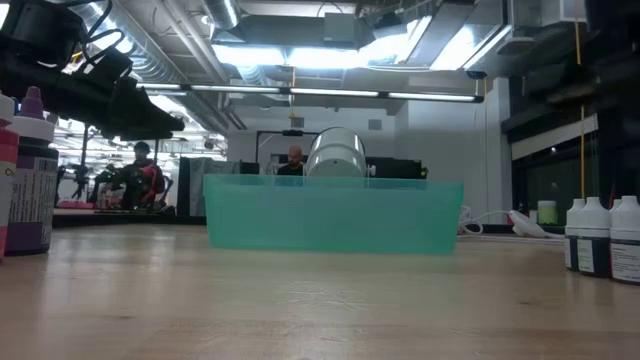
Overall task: Pick & Place food coloring
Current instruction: Put the bottom small black food coloring bottle into the green bin
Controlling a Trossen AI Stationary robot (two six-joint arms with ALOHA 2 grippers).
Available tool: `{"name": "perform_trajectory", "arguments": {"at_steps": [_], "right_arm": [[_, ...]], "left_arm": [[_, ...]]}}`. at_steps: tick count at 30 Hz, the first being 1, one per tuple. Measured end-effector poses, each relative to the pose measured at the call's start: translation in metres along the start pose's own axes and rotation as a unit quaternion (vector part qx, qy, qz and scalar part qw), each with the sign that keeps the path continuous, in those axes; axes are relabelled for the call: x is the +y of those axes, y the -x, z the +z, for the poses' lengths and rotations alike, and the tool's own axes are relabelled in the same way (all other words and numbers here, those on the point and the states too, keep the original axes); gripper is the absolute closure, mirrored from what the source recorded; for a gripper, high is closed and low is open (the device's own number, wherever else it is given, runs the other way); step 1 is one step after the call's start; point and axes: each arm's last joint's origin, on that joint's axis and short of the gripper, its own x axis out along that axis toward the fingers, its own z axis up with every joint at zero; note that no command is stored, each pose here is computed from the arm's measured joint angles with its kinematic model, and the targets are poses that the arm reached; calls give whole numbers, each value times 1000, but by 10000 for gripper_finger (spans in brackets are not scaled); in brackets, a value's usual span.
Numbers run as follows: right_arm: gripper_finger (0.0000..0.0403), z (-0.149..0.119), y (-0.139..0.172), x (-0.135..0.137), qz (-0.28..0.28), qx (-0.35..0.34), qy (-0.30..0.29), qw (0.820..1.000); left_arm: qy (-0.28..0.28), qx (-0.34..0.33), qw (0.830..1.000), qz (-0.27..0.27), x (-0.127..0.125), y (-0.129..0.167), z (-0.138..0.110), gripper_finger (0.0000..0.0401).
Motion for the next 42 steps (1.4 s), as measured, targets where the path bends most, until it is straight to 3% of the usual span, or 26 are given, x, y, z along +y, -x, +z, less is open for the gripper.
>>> {"name": "perform_trajectory", "arguments": {"at_steps": [9, 15, 23, 32, 37, 42], "right_arm": [[347, 13, 37, -5, -5, 6, 2, 1000], [347, 24, 65, -25, -8, 1, -28, 1000], [347, 31, 94, -67, -19, -11, -92, 995], [347, 26, 102, -128, -77, -15, -183, 980], [347, 20, 96, -165, -93, -12, -238, 967], [347, 19, 84, -197, -100, -20, -330, 939]], "left_arm": [[0, 0, 1000, 0, 0, 0, 0, 40], [0, 0, 1000, 0, 0, 0, 0, 40], [0, 0, 1000, 0, 0, 0, 0, 40], [0, 0, 1000, 0, 0, 0, 0, 40], [0, 0, 1000, 0, 0, 0, 0, 40], [0, 0, 1000, 0, 0, 0, 0, 40]]}}
